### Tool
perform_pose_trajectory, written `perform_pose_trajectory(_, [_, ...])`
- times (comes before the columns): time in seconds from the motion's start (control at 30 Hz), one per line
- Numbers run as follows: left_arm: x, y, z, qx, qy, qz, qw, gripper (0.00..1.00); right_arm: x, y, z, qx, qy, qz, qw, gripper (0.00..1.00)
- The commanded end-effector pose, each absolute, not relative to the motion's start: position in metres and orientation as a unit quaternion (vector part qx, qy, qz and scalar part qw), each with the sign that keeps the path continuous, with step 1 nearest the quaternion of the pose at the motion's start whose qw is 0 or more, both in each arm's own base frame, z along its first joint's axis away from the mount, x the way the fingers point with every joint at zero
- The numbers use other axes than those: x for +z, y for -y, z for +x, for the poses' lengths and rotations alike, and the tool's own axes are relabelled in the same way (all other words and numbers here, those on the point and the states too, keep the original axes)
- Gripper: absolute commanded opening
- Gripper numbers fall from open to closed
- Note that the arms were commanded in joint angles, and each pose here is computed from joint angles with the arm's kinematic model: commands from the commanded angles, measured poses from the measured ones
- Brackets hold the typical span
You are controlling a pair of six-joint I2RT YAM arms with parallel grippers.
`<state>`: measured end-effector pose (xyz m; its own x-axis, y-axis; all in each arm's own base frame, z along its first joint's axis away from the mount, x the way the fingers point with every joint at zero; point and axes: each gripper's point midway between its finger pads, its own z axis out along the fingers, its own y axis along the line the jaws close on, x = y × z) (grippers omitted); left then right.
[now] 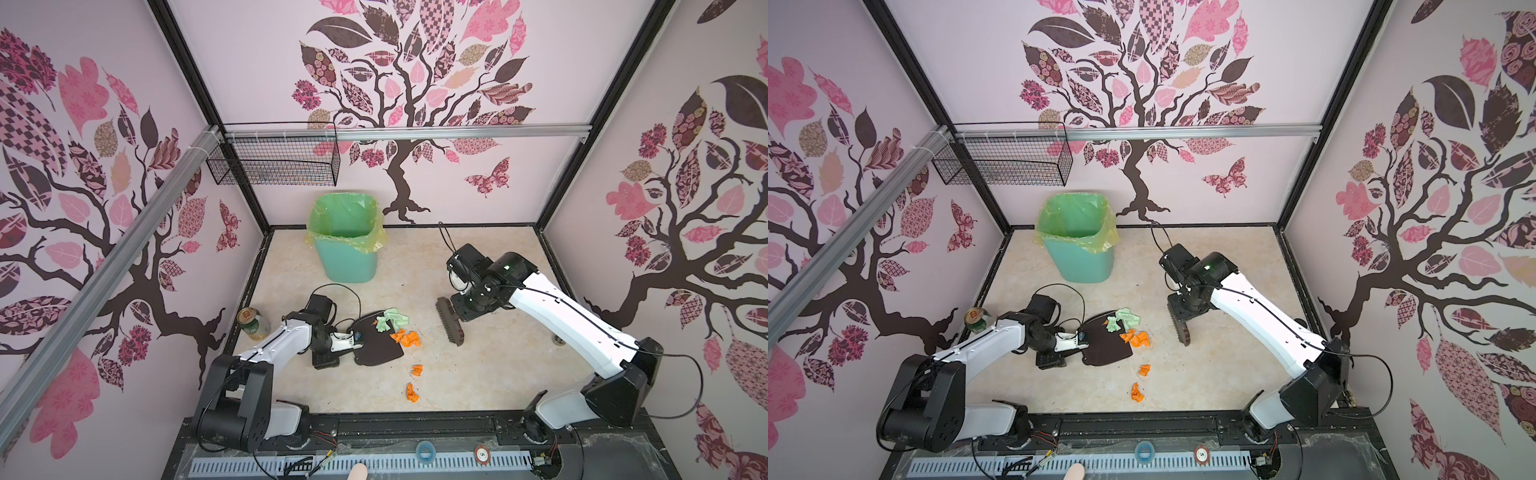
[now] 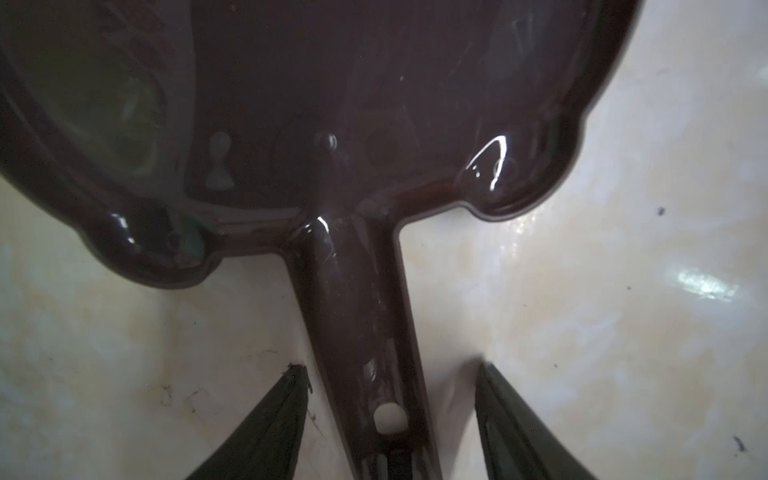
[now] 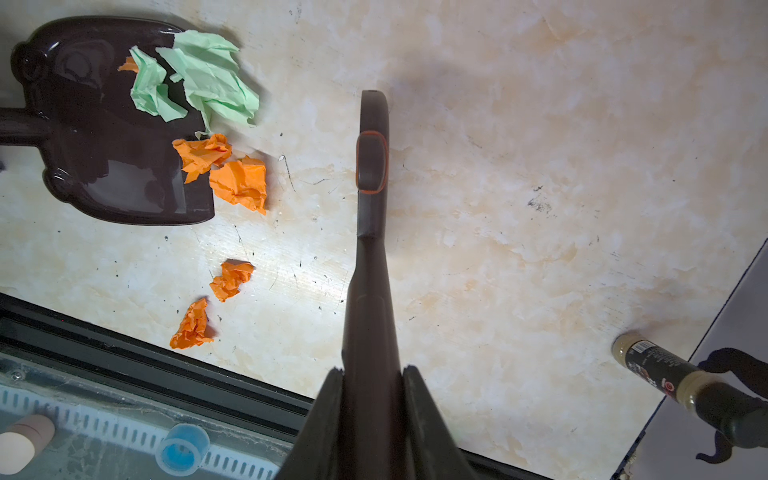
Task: Sweep away the paper scraps from the table
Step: 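Hold the dustpan with the left gripper while the right brush hovers near scraps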
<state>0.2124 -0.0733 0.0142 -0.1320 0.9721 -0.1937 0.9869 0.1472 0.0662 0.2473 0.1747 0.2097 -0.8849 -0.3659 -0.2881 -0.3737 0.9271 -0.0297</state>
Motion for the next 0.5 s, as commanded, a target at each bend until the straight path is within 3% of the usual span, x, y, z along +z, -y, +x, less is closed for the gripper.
perform_pose_trajectory(0.0, [0.006,0.073,0.216,-0.039,-0.764,0.638,0.087,0.58,0.210,-0.171,0.247,0.011,-0.970,-0.192,0.149,0.00])
perform_pose_trajectory(0.13, [0.000,0.073,0.212,-0.044,-0.767,0.635,0.078,0.44,0.210,-0.172,0.247,0.012,-0.970,-0.193,0.148,0.00])
perform_pose_trajectory(0.47, [-0.006,0.068,0.205,-0.038,-0.768,0.635,0.072,0.26,0.210,-0.179,0.251,0.021,-0.969,-0.197,0.147,0.00])
